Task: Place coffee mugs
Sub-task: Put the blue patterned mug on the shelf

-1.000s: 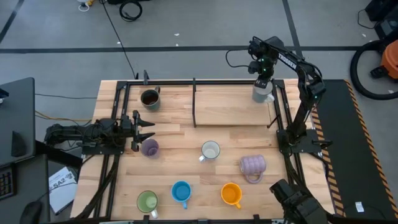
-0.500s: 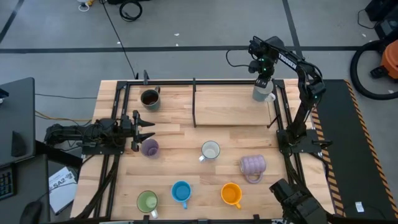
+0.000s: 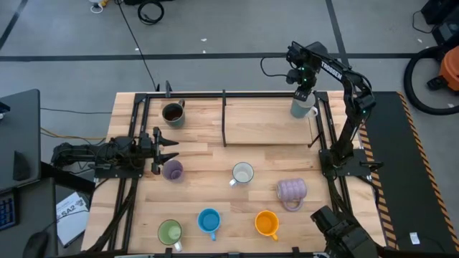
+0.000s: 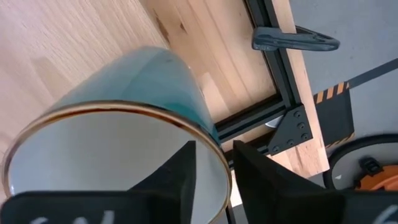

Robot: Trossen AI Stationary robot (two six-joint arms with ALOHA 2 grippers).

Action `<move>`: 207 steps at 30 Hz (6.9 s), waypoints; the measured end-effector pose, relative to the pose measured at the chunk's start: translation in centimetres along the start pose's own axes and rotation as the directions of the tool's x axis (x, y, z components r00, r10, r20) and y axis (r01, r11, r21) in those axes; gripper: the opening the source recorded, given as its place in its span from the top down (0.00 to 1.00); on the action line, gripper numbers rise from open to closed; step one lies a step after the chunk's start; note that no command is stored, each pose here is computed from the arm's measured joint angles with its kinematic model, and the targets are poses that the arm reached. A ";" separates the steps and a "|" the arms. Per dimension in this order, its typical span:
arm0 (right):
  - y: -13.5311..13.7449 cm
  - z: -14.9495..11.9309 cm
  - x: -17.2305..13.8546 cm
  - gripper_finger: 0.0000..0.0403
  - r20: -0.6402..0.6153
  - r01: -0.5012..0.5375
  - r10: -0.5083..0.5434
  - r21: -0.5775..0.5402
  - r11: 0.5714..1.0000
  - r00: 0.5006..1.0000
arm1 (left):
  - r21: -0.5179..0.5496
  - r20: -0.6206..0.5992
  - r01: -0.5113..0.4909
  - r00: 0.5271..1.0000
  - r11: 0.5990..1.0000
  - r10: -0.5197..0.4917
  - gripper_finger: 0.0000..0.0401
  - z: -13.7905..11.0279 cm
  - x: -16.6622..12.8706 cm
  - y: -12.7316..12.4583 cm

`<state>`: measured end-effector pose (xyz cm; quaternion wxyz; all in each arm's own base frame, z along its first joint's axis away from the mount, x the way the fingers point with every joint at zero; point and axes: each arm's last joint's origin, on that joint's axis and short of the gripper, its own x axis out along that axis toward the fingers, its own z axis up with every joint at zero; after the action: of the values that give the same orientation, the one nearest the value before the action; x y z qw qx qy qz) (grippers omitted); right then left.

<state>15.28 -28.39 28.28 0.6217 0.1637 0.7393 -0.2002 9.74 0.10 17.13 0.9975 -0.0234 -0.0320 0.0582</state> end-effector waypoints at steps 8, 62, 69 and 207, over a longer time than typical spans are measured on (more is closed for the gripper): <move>0.0 0.0 0.0 0.55 0.003 0.001 -0.001 0.012 1.000 1.000 | 0.000 0.000 0.000 1.000 1.000 0.000 0.49 0.0 0.0 0.0; 3.5 -3.3 -9.9 0.49 0.565 -0.214 0.223 -0.083 0.973 0.794 | -0.027 0.108 -0.079 0.991 0.997 0.082 0.49 1.0 -0.1 0.2; 6.8 -2.0 -11.9 0.49 0.663 -0.227 0.296 -0.191 0.955 0.687 | -0.185 0.224 -0.224 0.938 0.957 0.263 0.49 2.2 -0.4 0.7; 16.5 1.6 -15.1 0.49 0.781 -0.013 0.380 -0.431 0.902 0.496 | -0.204 -0.928 -0.626 0.368 0.753 0.054 0.91 5.2 12.7 8.7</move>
<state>27.42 -14.76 41.44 0.9399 0.0097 0.3393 -0.0379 20.94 10.40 22.64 0.7751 -0.3307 0.4810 0.2419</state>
